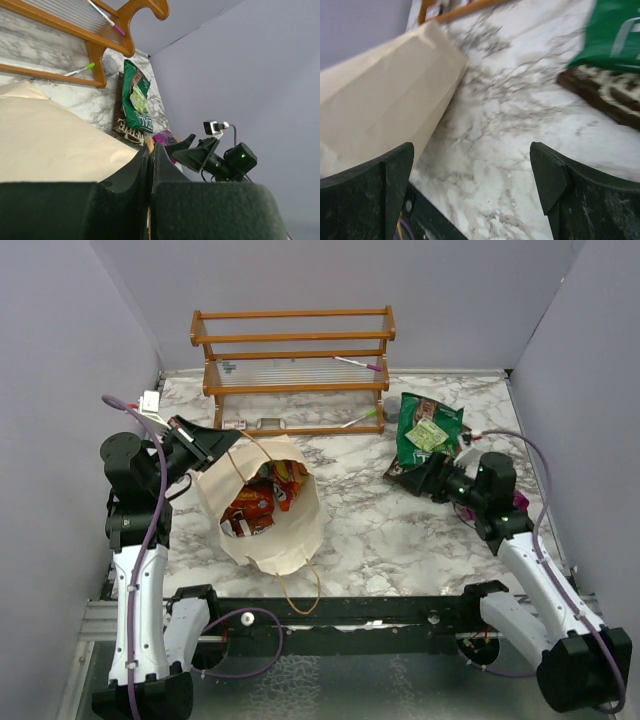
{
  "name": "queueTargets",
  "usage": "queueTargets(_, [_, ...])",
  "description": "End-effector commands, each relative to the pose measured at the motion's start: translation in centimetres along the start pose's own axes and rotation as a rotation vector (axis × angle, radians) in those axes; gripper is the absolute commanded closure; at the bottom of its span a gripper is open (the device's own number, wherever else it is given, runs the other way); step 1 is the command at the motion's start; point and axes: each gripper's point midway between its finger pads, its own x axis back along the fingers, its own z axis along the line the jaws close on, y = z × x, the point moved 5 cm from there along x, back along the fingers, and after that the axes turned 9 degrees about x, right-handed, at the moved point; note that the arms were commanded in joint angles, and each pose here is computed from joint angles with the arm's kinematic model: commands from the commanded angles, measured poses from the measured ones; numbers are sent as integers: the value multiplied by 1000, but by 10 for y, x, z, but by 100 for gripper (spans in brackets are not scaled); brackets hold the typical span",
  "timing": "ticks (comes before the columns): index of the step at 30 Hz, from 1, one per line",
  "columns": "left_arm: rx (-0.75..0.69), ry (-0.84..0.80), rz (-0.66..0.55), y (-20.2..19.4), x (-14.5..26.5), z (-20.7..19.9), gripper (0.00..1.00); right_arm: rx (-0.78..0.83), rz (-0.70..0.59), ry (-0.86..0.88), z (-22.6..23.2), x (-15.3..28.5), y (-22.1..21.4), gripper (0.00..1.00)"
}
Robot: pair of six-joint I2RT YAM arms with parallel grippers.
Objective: Take the snacks out of the paper bag
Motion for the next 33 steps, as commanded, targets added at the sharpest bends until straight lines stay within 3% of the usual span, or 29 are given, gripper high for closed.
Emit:
queueTargets(1, [-17,9,-33,2,4,-4,100,238,44,223,64,-13,-9,1])
queueTargets(6, [-26,24,-39,-4,11,-3,100,373,80,344,117,-24,-28,1])
queueTargets(10, [-35,40,-41,-7,15,-1,100,554,-16,484,170,-20,-38,1])
queueTargets(16, [-31,27,-44,-11,17,0,100,939,-139,706,246,-3,-65,1])
queueTargets(22, [-52,-11,-21,-10,17,-10,100,1327,-200,814,272,-2,-104,0])
queueTargets(26, [-84,-9,8,-10,17,-11,100,1610,-213,713,281,-26,-128,3])
queueTargets(30, [-106,7,27,-14,19,-7,100,1682,-188,594,281,-55,-138,8])
queueTargets(33, [-113,-2,32,-17,20,-6,100,1731,-221,555,283,-72,-146,22])
